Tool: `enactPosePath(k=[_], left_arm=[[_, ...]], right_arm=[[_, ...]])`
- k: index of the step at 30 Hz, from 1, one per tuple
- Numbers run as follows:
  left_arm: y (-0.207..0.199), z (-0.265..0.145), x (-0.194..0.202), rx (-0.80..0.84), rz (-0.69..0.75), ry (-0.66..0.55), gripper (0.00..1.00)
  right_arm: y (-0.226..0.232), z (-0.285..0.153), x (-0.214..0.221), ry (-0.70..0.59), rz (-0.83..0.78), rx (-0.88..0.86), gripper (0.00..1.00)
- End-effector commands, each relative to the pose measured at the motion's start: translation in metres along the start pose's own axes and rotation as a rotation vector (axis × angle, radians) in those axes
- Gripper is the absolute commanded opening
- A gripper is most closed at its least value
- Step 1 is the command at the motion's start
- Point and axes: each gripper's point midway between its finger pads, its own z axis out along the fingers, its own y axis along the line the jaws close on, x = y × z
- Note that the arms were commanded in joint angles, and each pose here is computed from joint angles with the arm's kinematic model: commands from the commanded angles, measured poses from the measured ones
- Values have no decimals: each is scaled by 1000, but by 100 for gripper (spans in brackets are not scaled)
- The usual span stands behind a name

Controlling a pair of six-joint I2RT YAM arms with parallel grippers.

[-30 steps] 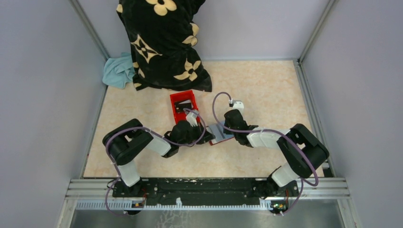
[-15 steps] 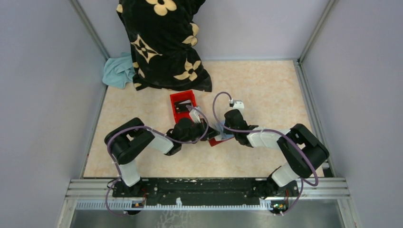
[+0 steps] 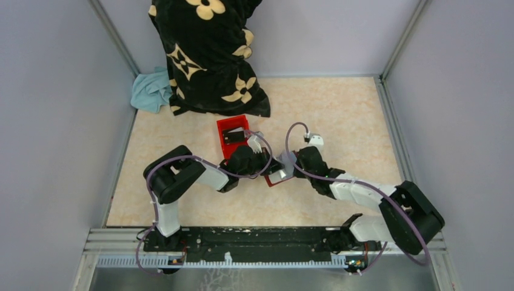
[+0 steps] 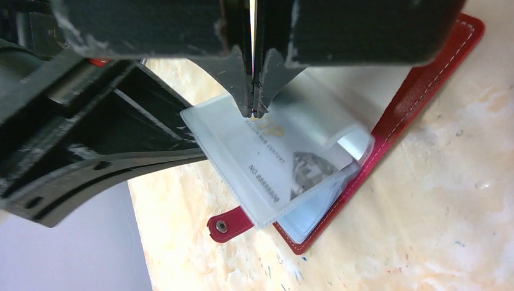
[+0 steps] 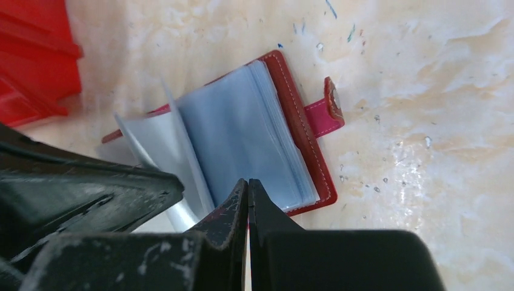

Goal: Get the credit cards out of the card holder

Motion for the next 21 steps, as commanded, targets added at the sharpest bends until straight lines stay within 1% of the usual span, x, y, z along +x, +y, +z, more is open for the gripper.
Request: enactPosePath(k=[1,5,8,16,21], left_arm=[[0,8,-5,-10,30,0,0],[1,7,-3,-21,32,13,0],[2,3,-3,-32,32,17,0],[13,-4,1,-86,63,34,0],[23,-15,6,-123,85,40,0]], right_arm=[[5,-17,-37,-135,65,-17,0],[10,-28,-53,-204,94,-56,0],[17,-30,-60,-227,80,-91,0],[29,-4,-49,-115,16,-75,0],[16,10,-34,-74,27,-20,0]])
